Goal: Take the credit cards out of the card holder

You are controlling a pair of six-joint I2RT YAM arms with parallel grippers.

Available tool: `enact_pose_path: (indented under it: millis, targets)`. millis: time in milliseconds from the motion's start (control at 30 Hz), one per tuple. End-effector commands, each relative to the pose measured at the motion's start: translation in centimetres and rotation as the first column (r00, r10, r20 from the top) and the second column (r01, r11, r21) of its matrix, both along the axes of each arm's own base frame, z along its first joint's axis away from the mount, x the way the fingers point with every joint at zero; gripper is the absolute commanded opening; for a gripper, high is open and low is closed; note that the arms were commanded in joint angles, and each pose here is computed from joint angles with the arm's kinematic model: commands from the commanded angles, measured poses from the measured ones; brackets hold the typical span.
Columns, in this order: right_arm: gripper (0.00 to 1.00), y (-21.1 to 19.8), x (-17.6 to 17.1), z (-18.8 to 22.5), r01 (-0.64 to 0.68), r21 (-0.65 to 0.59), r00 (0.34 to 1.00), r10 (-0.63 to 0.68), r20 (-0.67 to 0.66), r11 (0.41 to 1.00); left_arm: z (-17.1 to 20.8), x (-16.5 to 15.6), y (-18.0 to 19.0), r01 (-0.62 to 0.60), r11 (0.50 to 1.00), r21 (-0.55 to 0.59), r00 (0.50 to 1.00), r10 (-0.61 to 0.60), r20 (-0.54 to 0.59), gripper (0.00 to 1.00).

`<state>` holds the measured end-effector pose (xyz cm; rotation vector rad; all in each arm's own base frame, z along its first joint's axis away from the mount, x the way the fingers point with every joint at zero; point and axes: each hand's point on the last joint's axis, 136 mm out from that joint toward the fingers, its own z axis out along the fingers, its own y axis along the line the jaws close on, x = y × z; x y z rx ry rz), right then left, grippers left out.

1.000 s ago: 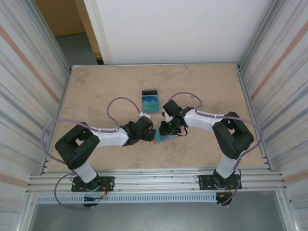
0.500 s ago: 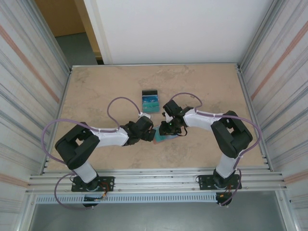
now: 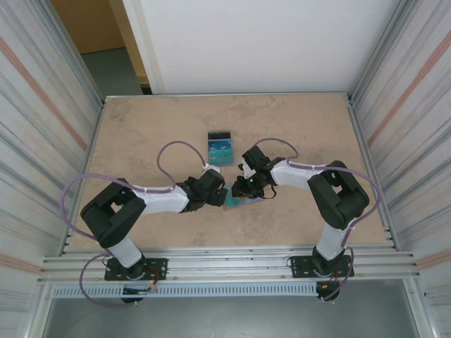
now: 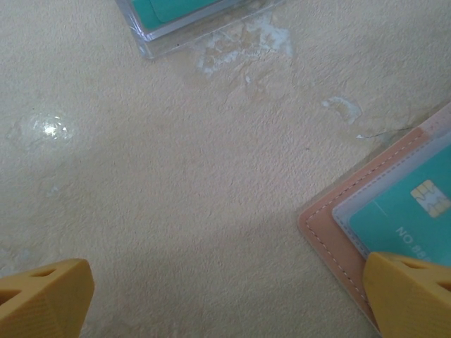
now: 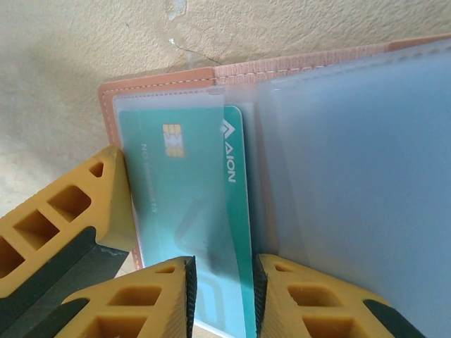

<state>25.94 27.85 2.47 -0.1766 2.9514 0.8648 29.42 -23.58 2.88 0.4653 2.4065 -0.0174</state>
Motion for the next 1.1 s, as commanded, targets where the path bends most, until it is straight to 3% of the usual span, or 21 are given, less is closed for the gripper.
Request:
enact_pose_path:
  millis: [0, 367, 800, 1067]
  targets:
    - [0.28, 0.7, -0.1, 0.9, 0.022, 0.110, 0.999, -0.019, -0.035, 0.994, -0.7, -0.1, 1.0, -0.018, 0.998, 0.059, 0.999, 0.019, -0.026, 0.99]
    - [0.22, 1.1, 0.4, 2.8, 0.064, 0.344, 0.997, -0.043, -0.067, 0.937, -0.7, -0.2, 1.3, -0.024, 0.997, 0.078, 0.999, 0.027, -0.033, 0.99]
    - [0.09, 0.1, 1.0, 2.1, 0.108, 0.388, 0.993, -0.079, -0.089, 0.916, -0.4, -0.1, 1.3, -0.027, 0.996, 0.080, 0.999, 0.030, -0.034, 0.99]
    - [0.06, -0.7, 1.3, 1.8, 0.128, 0.389, 0.991, -0.100, -0.091, 0.912, -0.7, -0.2, 1.5, -0.026, 0.995, 0.095, 0.999, 0.030, -0.044, 0.99]
